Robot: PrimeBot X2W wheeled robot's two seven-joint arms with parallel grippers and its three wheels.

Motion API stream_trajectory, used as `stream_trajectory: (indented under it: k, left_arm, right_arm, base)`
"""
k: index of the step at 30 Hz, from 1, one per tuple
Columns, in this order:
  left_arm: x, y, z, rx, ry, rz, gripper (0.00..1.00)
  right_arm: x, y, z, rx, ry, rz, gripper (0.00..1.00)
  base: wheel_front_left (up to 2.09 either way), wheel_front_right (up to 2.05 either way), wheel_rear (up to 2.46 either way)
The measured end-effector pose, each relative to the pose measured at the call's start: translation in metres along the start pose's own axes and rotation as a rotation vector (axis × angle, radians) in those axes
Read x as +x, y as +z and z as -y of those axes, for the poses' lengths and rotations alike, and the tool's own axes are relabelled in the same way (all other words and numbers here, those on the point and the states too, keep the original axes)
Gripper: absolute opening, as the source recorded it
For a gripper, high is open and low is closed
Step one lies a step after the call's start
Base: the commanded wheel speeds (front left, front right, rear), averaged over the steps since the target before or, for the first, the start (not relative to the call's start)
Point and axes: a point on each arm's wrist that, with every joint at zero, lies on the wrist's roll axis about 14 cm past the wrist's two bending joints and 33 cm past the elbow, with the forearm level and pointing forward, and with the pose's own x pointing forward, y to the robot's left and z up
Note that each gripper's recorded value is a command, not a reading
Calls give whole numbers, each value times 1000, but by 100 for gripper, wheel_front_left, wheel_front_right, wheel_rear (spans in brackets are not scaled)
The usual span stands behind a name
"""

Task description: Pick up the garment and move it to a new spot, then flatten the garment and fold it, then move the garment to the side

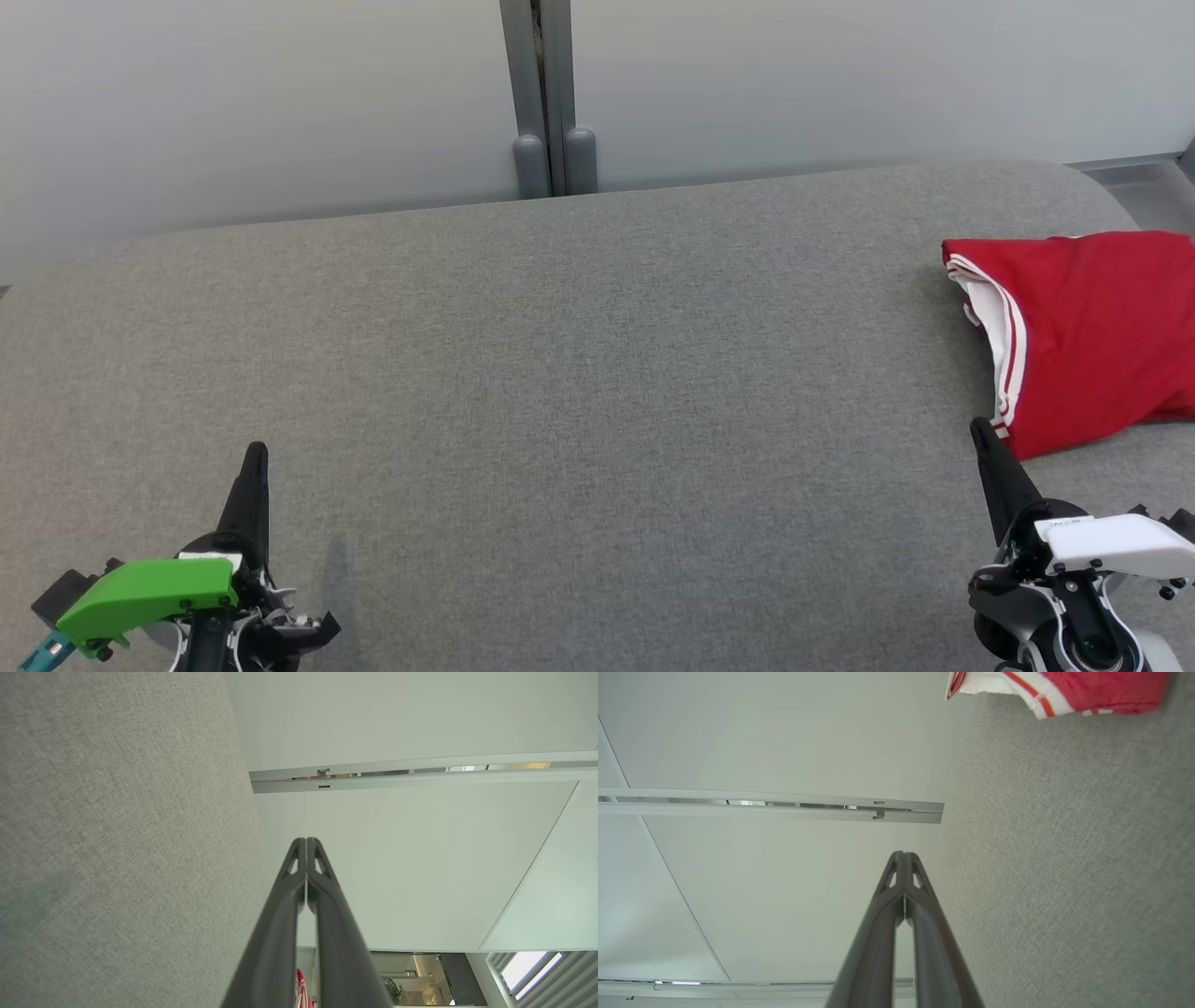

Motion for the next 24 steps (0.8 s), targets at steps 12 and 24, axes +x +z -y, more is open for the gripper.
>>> stream_trajectory:
  k: [12,24]
  left_arm:
    - [3,2,6,-43,-21,2,0]
    - [3,2,6,-43,-21,1,0]
  right_arm:
    - [1,1,-3,49,12,-2,0]
    - [1,1,-3,49,12,-2,0]
  base:
    - [0,0,0]
    - [0,0,0]
